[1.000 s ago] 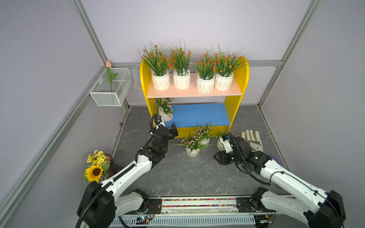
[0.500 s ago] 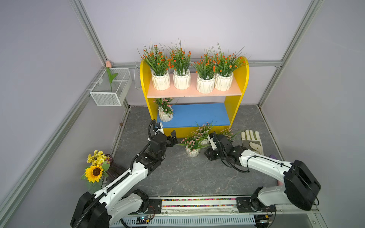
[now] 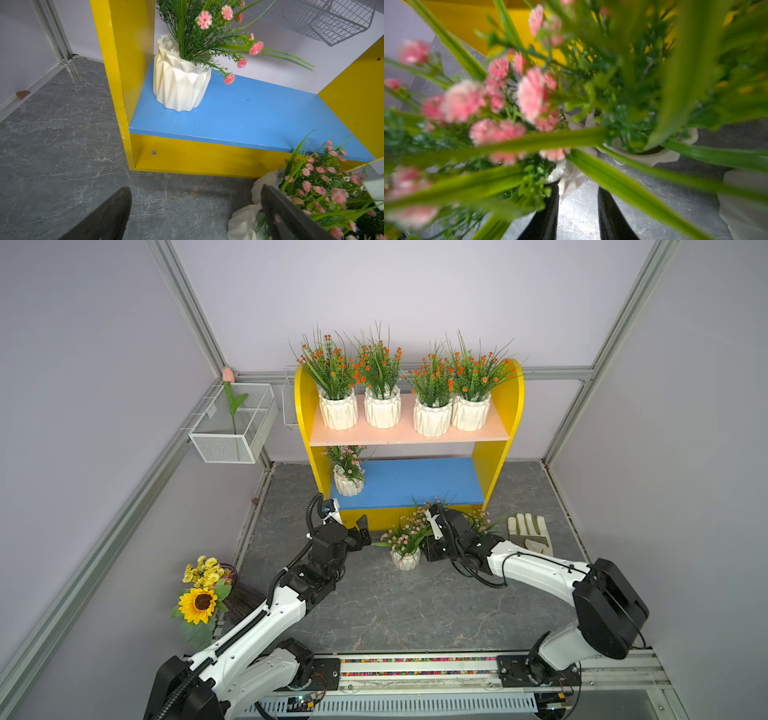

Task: Place the baby's breath potted plants on the rack by color
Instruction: Pick up the baby's breath potted plant from the center of the board.

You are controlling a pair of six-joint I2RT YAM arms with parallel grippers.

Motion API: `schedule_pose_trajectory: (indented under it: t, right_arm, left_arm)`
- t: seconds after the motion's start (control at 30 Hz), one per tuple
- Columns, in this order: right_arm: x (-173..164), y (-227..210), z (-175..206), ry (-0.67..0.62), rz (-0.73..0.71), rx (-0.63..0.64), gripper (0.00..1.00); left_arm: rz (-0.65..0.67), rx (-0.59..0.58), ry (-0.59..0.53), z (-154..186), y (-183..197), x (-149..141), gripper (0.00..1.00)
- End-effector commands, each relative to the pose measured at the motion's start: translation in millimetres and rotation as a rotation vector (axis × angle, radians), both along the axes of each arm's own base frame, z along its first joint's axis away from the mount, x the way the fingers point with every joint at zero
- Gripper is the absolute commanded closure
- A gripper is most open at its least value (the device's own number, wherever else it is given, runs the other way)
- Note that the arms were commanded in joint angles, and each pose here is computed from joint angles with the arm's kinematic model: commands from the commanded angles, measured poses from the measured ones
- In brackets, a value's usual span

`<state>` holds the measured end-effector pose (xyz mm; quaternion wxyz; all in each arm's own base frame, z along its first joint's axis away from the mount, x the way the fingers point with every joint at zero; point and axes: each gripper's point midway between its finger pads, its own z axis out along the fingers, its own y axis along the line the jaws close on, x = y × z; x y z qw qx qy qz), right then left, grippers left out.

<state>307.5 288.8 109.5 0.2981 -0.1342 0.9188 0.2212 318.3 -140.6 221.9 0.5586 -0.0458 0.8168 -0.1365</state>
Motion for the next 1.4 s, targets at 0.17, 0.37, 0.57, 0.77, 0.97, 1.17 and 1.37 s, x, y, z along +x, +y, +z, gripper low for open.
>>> schedule_pose_trajectory:
  t: [0.17, 0.37, 0.57, 0.77, 0.97, 1.17, 1.37]
  right_arm:
    - [1, 20, -1, 0.002, 0.034, -0.009, 0.69]
    - [3, 19, -10, 0.009, 0.017, -0.049, 0.73]
    - [5, 17, -17, 0.013, 0.003, -0.089, 0.74]
    - [9, 20, -23, 0.027, 0.002, -0.102, 0.75]
    - [11, 21, -27, 0.038, -0.004, -0.123, 0.77]
    - [9, 18, -33, 0.057, 0.000, -0.157, 0.88]
    - [3, 17, -25, 0.060, 0.020, -0.152, 0.92]
  left_arm:
    - [0.014, -0.013, -0.005, 3, 5, -5, 0.00]
    - [0.017, -0.013, -0.002, 1, 6, -6, 0.00]
    - [0.015, -0.012, 0.001, 0, 6, -7, 0.00]
    - [0.007, -0.020, -0.002, 3, 5, -8, 0.00]
    - [0.008, -0.037, -0.018, 7, 7, -11, 0.00]
    - [-0.010, -0.041, -0.014, 8, 5, -14, 0.00]
    - [-0.058, -0.061, -0.003, 6, -3, -19, 0.01]
